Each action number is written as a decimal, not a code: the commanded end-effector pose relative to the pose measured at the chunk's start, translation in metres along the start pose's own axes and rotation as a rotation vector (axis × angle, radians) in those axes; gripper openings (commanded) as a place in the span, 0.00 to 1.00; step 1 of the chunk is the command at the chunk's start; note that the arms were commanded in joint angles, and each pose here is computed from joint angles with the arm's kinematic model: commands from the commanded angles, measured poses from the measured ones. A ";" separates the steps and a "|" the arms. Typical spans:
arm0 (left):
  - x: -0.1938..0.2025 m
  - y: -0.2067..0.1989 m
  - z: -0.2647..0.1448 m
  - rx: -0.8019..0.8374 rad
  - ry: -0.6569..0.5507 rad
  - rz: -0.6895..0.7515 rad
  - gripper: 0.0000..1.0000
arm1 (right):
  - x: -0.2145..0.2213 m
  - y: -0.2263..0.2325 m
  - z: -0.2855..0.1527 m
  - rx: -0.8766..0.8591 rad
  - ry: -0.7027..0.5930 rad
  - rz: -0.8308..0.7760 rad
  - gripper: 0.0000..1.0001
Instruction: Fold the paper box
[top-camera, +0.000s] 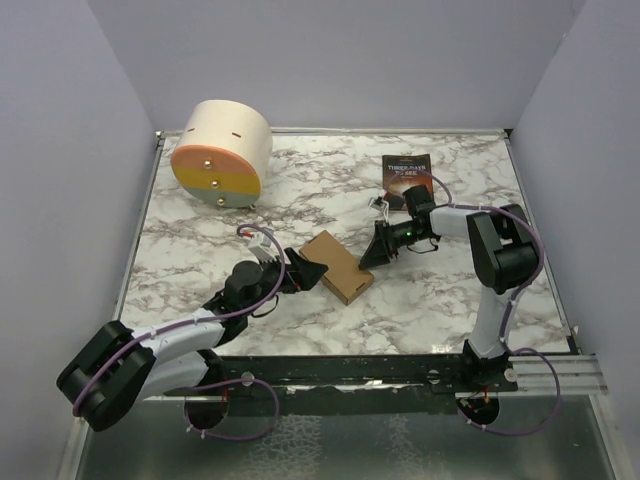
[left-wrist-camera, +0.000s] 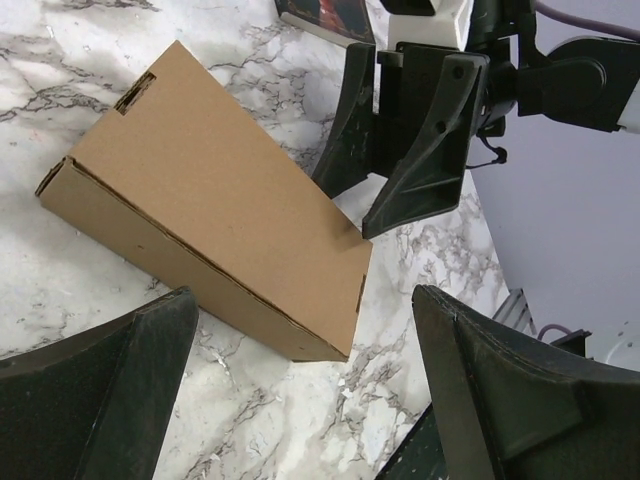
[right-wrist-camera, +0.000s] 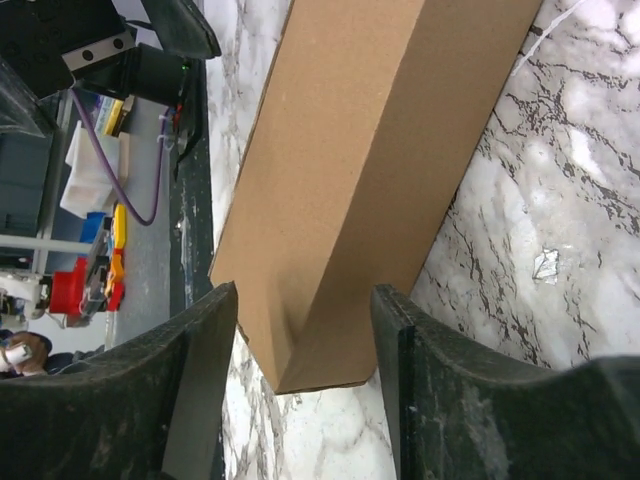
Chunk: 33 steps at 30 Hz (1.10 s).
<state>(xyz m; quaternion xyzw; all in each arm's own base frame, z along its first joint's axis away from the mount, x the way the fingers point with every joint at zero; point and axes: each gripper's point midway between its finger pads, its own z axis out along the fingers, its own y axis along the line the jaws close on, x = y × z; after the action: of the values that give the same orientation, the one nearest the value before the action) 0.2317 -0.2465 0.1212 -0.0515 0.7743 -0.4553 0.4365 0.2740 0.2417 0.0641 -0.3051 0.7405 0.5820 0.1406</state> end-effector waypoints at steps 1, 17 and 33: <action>-0.003 0.000 0.000 0.020 -0.033 -0.066 0.92 | -0.001 -0.006 0.005 -0.016 0.012 0.038 0.54; 0.023 0.028 0.004 -0.062 0.030 -0.161 0.92 | 0.012 -0.033 -0.008 0.009 -0.011 0.196 0.30; 0.008 -0.004 0.030 0.063 -0.023 -0.214 0.93 | 0.015 -0.037 -0.010 -0.003 -0.019 0.224 0.29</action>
<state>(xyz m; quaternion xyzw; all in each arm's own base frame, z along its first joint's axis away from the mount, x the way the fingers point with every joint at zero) 0.2391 -0.2585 0.0818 -0.1284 0.7820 -0.4792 0.3774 0.2863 0.2230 0.0463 -0.2104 0.7555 0.6143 0.0867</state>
